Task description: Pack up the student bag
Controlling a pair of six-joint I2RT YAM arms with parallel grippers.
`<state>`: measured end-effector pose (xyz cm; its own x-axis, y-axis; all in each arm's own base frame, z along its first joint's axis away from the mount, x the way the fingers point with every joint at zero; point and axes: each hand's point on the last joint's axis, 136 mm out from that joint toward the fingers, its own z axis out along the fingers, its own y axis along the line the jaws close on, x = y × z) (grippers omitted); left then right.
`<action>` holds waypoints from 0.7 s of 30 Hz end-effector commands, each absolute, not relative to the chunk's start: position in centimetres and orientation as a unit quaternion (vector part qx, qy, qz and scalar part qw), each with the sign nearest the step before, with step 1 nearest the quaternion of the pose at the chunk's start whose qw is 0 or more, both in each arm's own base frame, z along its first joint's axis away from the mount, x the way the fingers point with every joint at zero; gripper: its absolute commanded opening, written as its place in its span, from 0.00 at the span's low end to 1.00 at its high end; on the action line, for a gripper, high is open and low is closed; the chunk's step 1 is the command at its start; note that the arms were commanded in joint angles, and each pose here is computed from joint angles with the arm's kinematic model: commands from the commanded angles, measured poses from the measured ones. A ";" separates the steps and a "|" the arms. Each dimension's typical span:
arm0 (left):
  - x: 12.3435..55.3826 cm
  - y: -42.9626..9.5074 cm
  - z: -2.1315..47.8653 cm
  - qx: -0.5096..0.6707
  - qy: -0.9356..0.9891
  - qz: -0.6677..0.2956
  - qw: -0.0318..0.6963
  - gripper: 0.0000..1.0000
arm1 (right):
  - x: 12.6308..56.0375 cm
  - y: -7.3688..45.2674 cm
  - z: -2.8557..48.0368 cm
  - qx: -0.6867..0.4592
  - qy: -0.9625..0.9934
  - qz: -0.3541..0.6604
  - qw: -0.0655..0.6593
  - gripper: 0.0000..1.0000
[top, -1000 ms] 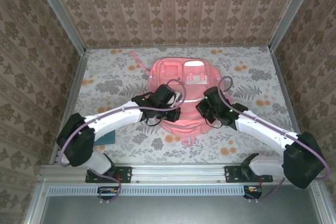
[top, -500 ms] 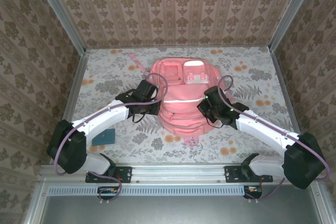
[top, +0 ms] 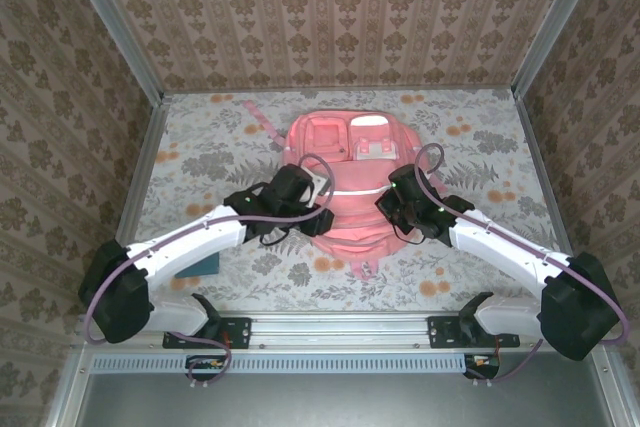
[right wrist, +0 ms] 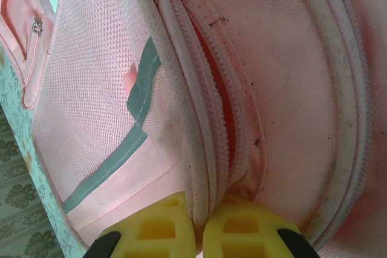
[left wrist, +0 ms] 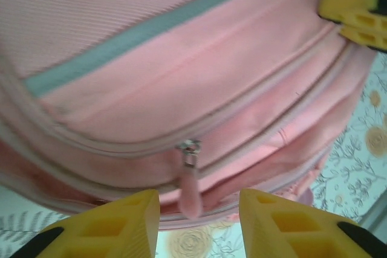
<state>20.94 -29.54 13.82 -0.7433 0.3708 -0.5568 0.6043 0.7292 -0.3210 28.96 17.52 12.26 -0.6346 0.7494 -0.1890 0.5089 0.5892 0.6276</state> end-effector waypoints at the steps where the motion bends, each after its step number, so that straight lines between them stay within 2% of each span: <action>1: 21.0 -29.9 13.0 0.288 0.903 -0.213 0.237 0.40 | 29.8 16.8 13.8 0.363 0.858 0.263 0.251 0.06; 15: 22.3 -30.0 10.8 0.293 0.916 -0.158 0.222 0.26 | 29.7 16.7 14.0 0.364 0.857 0.265 0.252 0.06; 21: 22.9 -28.9 10.9 0.294 0.919 -0.129 0.230 0.05 | 29.6 16.5 13.9 0.365 0.857 0.261 0.253 0.06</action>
